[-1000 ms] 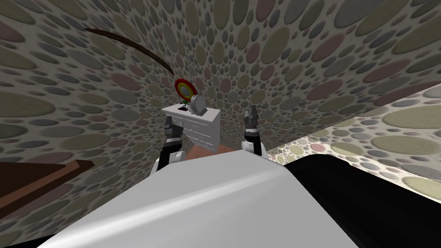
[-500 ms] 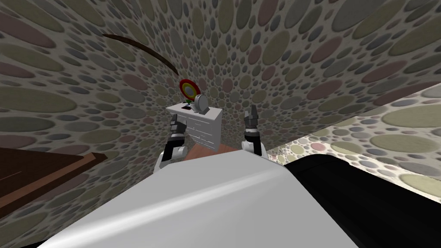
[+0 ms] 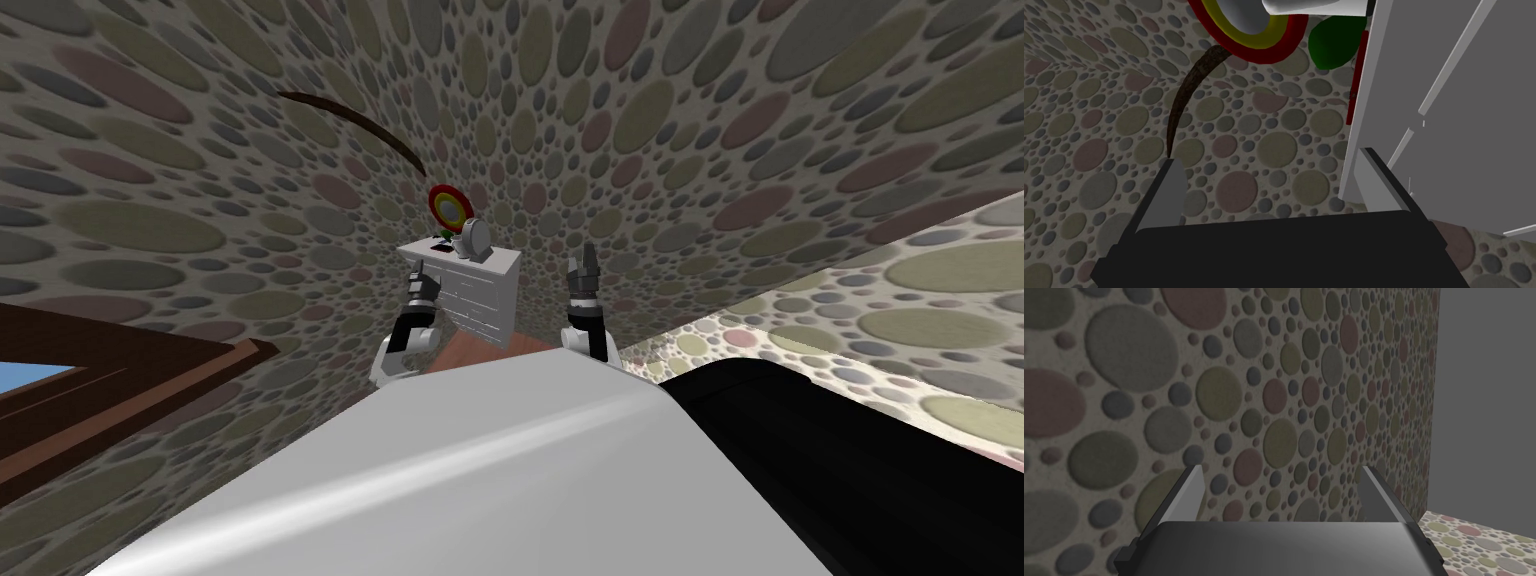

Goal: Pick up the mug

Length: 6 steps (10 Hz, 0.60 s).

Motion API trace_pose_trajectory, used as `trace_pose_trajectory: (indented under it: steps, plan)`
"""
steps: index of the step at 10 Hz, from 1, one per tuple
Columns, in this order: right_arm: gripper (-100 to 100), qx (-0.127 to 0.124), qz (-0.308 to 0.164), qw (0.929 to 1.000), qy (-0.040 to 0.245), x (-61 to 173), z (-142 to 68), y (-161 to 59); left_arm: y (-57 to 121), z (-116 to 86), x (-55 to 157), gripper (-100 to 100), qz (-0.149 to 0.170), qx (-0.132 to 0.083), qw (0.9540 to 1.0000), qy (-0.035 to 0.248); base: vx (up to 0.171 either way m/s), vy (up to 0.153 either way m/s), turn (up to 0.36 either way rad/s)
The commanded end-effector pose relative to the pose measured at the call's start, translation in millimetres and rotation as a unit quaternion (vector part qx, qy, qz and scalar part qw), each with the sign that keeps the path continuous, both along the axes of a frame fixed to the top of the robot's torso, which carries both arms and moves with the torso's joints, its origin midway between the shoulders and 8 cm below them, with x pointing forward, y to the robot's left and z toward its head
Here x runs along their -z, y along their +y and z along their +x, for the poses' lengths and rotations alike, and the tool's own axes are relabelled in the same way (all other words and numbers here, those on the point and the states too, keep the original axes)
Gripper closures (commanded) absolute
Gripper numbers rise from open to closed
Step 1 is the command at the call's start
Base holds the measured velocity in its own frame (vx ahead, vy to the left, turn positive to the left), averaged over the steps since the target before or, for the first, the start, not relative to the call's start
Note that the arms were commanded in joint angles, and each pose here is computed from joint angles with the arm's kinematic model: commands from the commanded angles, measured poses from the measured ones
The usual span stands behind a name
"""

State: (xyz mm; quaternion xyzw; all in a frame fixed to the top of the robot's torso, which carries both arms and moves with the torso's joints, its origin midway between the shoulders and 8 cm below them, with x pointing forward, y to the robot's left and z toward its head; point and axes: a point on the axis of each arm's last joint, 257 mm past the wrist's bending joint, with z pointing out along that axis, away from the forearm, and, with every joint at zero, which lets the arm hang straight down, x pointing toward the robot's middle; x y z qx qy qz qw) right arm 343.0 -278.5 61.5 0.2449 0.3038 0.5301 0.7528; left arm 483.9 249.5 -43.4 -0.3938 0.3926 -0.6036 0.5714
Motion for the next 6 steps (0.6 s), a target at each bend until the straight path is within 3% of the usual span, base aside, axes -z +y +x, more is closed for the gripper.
trace_pose_trajectory:
  steps: [1, 2, 3, 4, 6]
  plan:
    - [0, 0.0, 0.0, 1.0, 0.0, 0.0, 0.0, 0.0, -4.3, 8.0, -8.9, -100, 0.0, 0.005, 1.0, -0.007, -0.022, 0.018, -0.008]
    - [0, 0.0, 0.0, 1.0, 0.0, 0.0, 0.0, 0.0, -7.7, 23.6, 4.8, -100, -0.001, 0.009, 0.9997, 0.021, -0.049, 0.023, 0.069]
    - [0, 0.0, 0.0, 1.0, 0.0, 0.0, 0.0, 0.0, -12.9, 27.2, -9.6, -100, 0.0, 0.015, 0.9999, 0.007, -0.047, 0.03, 0.036]
    - [0, 0.0, 0.0, 1.0, 0.0, 0.0, 0.0, 0.0, -15.4, 41.3, 6.5, -100, -0.001, 0.018, 0.9992, 0.036, -0.06, 0.052, 0.055]
    - [0, 0.0, 0.0, 1.0, 0.0, 0.0, 0.0, 0.0, -22.4, 46.7, -11.1, -100, 0.0, 0.024, 0.9995, 0.021, -0.035, 0.04, 0.012]
